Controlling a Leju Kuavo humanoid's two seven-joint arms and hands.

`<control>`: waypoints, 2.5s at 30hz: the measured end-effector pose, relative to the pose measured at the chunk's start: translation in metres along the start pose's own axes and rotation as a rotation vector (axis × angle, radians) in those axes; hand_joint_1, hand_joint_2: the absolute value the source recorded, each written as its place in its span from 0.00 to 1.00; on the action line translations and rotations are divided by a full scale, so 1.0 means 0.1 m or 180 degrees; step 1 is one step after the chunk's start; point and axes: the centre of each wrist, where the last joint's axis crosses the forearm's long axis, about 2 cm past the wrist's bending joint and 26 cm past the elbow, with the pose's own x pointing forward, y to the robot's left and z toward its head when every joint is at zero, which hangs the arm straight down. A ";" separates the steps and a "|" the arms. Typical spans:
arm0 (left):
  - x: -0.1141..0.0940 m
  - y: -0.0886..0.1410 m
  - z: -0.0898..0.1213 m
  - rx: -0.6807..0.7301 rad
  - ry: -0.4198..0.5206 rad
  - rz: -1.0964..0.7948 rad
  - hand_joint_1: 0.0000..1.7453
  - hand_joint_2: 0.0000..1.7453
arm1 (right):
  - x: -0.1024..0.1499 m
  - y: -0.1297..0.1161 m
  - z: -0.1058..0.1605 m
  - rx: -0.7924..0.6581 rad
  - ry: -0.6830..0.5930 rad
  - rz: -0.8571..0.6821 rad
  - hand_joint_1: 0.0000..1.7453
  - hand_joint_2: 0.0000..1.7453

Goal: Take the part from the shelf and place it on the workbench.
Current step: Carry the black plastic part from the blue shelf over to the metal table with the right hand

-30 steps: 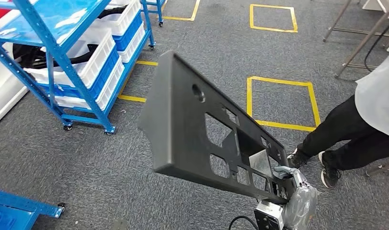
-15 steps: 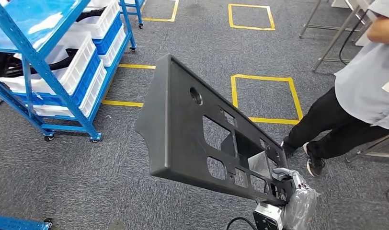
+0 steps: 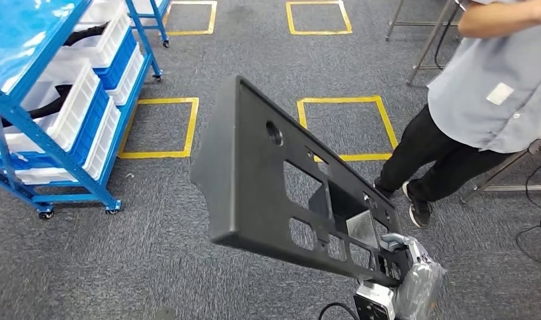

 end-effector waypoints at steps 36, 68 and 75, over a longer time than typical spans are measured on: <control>0.01 -0.02 0.01 -0.0001 -0.0006 0.0013 0.00 1.00 | 0.00 0.05 -0.02 0.0039 0.0055 -0.0052 1.00 1.00; 0.01 -0.02 0.01 0.0002 0.0001 0.0015 0.00 1.00 | -0.01 0.07 -0.02 0.0080 0.0040 -0.0055 1.00 1.00; 0.02 -0.01 0.00 0.0014 -0.0006 0.0015 0.00 1.00 | -0.01 0.07 -0.02 0.0083 0.0048 -0.0058 1.00 1.00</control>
